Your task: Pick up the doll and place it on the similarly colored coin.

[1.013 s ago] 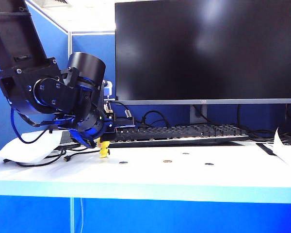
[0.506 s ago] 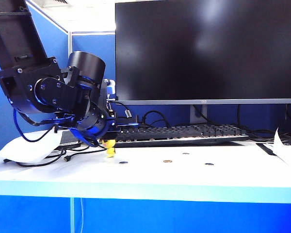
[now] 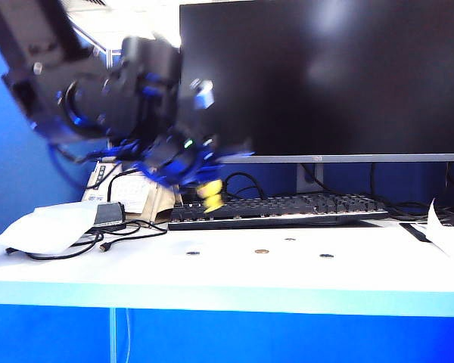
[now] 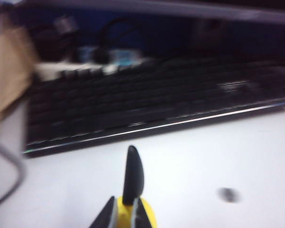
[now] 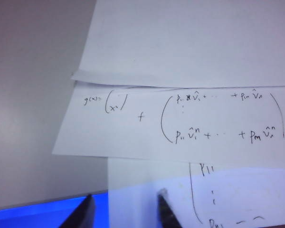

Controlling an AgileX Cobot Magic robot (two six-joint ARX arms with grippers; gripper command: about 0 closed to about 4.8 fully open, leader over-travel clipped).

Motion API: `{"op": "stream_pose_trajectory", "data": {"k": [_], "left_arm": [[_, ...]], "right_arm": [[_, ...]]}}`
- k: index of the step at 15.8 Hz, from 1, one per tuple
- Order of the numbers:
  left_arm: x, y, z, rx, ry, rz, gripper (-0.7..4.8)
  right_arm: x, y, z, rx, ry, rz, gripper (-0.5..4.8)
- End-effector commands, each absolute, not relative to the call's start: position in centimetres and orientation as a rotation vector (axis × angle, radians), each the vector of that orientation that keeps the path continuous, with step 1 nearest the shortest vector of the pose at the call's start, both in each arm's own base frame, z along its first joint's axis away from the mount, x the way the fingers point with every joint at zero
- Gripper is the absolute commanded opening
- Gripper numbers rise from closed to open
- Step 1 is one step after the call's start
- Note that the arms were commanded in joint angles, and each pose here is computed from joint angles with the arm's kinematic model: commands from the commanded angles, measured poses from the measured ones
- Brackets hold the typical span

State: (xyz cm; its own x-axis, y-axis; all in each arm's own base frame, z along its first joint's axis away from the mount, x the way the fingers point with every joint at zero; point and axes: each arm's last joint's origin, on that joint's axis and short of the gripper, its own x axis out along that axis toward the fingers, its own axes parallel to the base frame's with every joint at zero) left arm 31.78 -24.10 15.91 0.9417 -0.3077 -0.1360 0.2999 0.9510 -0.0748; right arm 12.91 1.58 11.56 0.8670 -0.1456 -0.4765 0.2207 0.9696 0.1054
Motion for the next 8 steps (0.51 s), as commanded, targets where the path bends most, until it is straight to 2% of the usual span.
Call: {"op": "stream_pose_trajectory", "data": {"k": [1,5,6,8], "left_arm": [[30.5,-25.7,16.4,-0.053,0.133,-0.381,0.16],[29.1,-27.4,16.4,-0.05,0.137,-0.443,0.15],[28.7,-27.9,16.3,-0.045,0.145,-0.473,-0.03],[28.0,-28.4,15.9,-0.016,0.187,-0.492,-0.05]], "right_arm": [[13.0,1.6,11.8,0.166,0.467,-0.193,1.71],[13.0,1.6,11.8,0.166,0.468,-0.192,1.71],[13.0,1.6,11.8,0.167,0.468,-0.192,1.71],[13.0,1.6,11.8,0.166,0.468,-0.192,1.71]]}}
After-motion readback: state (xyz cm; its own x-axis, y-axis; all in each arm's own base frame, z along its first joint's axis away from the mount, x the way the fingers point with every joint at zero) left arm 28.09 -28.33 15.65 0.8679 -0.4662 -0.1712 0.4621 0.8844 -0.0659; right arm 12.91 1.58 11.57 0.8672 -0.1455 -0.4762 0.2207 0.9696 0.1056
